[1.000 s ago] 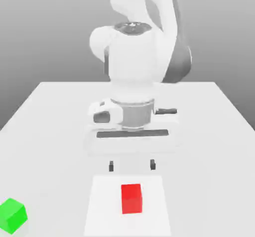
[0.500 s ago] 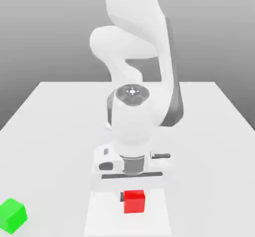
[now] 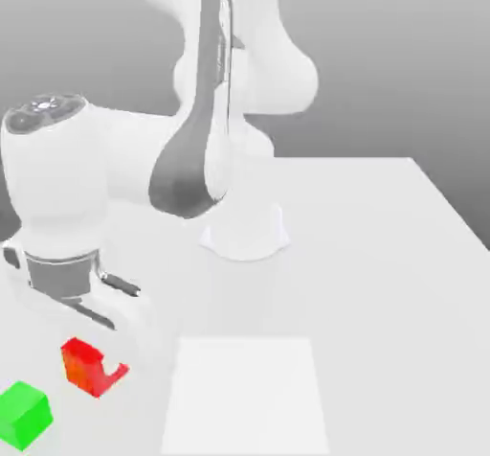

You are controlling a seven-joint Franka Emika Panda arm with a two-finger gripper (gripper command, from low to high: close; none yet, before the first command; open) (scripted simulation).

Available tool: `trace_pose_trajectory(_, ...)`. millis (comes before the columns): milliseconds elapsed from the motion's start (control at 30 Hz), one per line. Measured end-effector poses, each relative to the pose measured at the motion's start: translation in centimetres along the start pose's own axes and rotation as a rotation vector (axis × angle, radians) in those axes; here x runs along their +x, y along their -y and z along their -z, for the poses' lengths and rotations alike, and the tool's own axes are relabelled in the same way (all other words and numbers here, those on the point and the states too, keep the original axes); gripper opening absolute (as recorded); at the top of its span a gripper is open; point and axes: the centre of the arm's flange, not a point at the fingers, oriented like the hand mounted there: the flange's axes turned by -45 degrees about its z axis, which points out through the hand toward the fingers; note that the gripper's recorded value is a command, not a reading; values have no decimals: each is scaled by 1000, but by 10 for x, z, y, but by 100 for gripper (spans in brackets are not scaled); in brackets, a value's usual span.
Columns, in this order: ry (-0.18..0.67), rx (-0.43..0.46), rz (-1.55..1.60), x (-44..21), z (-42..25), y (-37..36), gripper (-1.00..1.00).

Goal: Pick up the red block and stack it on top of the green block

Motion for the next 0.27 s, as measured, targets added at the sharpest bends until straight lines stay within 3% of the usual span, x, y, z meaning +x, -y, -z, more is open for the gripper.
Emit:
trace_pose_trajectory(133, -2, -1, -101, 21, -47, -25, -100)
trace_pose_trajectory(167, -2, -2, -104, 22, -54, -26, 100)
trace_pose_trajectory(267, -2, -2, -104, 22, -54, -26, 100)
